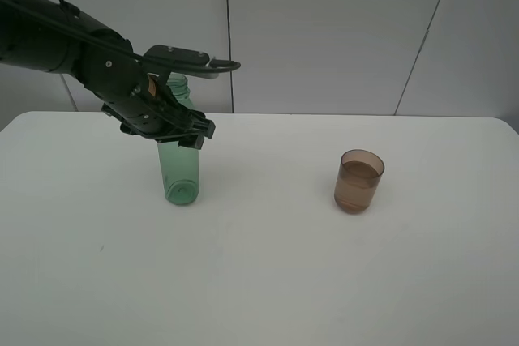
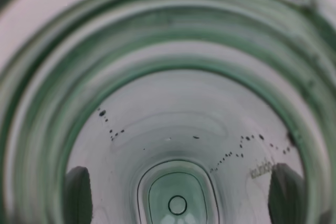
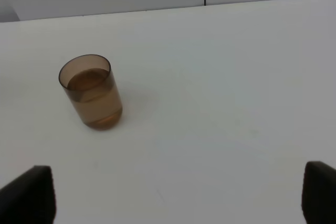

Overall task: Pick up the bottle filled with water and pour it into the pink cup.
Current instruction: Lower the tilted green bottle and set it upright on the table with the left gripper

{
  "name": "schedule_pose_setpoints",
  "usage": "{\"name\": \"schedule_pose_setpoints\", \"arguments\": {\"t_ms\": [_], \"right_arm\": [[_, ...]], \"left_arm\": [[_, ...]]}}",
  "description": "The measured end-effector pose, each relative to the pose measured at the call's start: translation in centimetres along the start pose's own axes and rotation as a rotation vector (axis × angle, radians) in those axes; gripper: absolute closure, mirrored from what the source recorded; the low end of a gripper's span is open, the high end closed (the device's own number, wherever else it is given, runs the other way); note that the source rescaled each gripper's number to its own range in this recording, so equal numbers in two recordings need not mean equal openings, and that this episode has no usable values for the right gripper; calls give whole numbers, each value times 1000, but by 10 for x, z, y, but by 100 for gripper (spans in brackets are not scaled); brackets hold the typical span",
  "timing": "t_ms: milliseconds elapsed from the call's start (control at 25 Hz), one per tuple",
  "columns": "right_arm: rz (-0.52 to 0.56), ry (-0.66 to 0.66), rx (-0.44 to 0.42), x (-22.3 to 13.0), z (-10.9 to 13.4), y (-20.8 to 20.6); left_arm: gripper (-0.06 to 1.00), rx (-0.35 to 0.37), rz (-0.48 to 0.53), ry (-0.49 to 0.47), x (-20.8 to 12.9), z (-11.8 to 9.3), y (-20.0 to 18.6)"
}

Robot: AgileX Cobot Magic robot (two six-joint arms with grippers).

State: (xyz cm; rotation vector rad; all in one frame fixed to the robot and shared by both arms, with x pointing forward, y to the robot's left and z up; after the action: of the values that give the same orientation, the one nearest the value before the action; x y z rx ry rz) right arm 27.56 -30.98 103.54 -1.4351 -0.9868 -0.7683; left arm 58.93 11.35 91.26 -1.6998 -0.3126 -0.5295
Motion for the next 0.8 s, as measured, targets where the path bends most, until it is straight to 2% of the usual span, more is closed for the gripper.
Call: {"name": "schedule_pose_setpoints", "arguments": {"t_ms": [560,800], "right_arm": [[0,0,0,0,0,0],[0,0,0,0,0,0]], "left_arm": [[48,-3,30,-17,-5,-6,-12],[48,41,101,-35,-14,-1,-24]]}}
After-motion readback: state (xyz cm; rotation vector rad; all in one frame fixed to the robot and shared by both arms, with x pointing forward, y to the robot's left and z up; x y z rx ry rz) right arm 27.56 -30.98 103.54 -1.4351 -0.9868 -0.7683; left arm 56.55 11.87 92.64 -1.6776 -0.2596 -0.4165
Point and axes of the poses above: a point on each arm's last joint axis where the gripper is mounted, y pointing out along that axis toward the gripper, z along the wrist's bending axis when the last joint is at zero, x = y × z, the point moved 5 cm from there along y, pointing out along that axis toward the gripper, and after that the axes turned 9 degrees about -y, right-handed, at the moved point
